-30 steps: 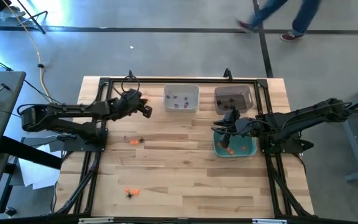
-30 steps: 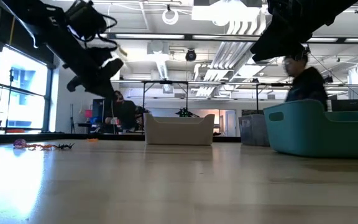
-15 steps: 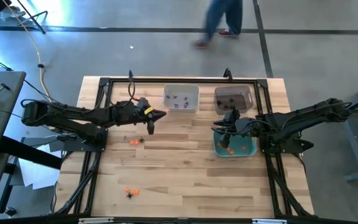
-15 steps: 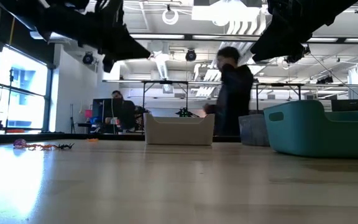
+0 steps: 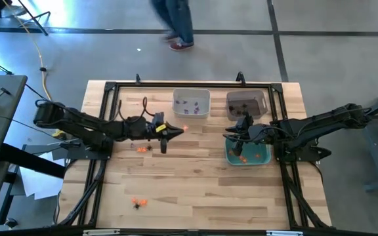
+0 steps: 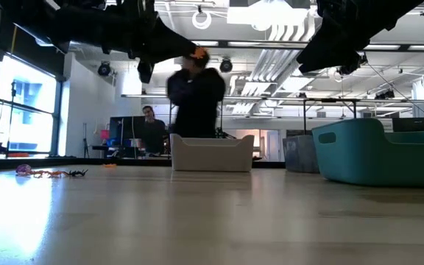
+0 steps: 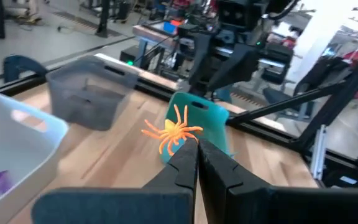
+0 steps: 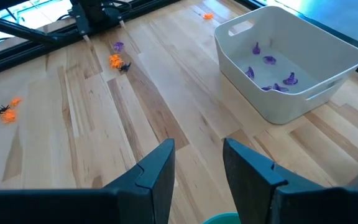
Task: Sort Halloween decoration
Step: Put the orange spider toy into the green bin
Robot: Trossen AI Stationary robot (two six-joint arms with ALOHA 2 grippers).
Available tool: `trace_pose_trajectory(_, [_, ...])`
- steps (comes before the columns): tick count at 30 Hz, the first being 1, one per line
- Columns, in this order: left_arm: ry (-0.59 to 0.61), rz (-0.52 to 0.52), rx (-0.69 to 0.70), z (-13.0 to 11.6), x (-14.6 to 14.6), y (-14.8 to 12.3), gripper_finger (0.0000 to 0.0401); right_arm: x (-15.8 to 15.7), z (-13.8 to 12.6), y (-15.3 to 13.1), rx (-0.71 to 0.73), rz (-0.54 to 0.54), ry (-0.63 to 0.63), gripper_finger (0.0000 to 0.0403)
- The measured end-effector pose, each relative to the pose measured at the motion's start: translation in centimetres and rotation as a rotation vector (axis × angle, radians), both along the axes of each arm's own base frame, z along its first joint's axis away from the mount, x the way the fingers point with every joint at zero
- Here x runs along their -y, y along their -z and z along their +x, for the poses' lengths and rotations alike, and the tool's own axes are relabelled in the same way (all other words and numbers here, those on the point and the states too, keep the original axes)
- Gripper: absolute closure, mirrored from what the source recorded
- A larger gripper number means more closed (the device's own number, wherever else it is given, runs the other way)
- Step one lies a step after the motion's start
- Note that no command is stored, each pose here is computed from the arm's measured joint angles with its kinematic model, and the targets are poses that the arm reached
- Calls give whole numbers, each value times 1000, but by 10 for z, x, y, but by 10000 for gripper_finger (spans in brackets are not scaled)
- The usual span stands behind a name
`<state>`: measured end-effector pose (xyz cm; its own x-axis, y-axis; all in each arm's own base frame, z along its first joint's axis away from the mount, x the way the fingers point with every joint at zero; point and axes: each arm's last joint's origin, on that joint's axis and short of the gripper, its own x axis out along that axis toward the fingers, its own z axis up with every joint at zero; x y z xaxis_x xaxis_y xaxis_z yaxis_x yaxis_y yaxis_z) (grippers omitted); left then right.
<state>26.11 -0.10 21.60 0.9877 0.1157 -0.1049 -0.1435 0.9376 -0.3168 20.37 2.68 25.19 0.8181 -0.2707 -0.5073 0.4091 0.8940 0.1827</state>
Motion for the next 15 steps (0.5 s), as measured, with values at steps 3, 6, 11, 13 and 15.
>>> trace_pose_trajectory(3, [16, 0, 5, 7, 4, 3, 401, 0, 0, 0, 0, 0, 0, 269])
trace_pose_trajectory(6, [34, 3, 8, 21, 8, -1, 401, 0, 0, 0, 0, 0, 0, 269])
trace_pose_trajectory(11, [153, 61, -59, 53, 19, -6, 401, 0, 0, 0, 0, 0, 0, 269])
trace_pose_trajectory(13, [171, 85, -105, 65, 22, -8, 401, 0, 0, 0, 0, 0, 0, 269])
trace_pose_trajectory(15, [182, 112, -142, 74, 25, -10, 401, 0, 0, 0, 0, 0, 0, 269])
